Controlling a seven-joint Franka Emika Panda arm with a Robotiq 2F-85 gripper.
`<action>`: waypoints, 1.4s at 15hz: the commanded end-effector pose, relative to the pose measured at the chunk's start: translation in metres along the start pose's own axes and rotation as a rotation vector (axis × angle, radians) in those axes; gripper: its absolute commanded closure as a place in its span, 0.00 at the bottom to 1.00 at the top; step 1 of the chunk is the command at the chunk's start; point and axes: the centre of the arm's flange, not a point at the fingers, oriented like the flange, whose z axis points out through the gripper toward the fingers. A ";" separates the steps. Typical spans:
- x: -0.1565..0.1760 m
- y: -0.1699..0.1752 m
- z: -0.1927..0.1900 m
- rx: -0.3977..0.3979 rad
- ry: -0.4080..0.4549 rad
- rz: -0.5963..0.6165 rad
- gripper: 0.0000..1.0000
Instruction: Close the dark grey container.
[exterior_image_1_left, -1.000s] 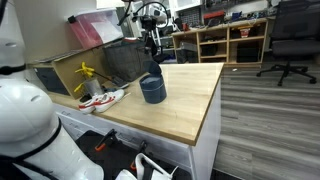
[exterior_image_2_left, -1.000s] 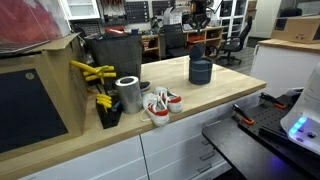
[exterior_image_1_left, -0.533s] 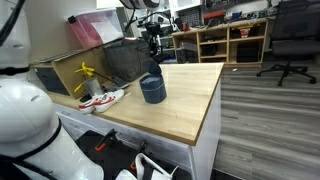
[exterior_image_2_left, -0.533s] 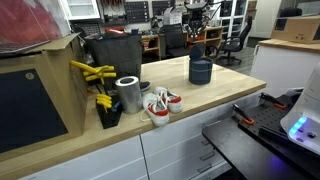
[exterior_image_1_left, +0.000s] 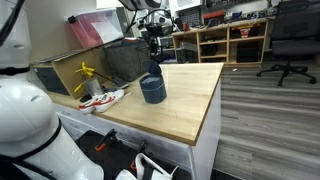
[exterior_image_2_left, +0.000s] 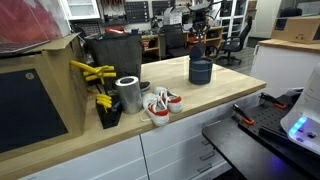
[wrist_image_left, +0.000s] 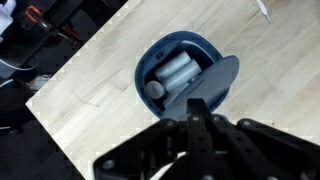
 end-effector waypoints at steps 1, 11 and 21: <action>0.003 0.010 -0.005 -0.061 -0.003 0.002 1.00; -0.005 0.027 0.016 -0.089 -0.007 -0.007 1.00; -0.016 0.024 0.045 -0.116 -0.011 -0.024 1.00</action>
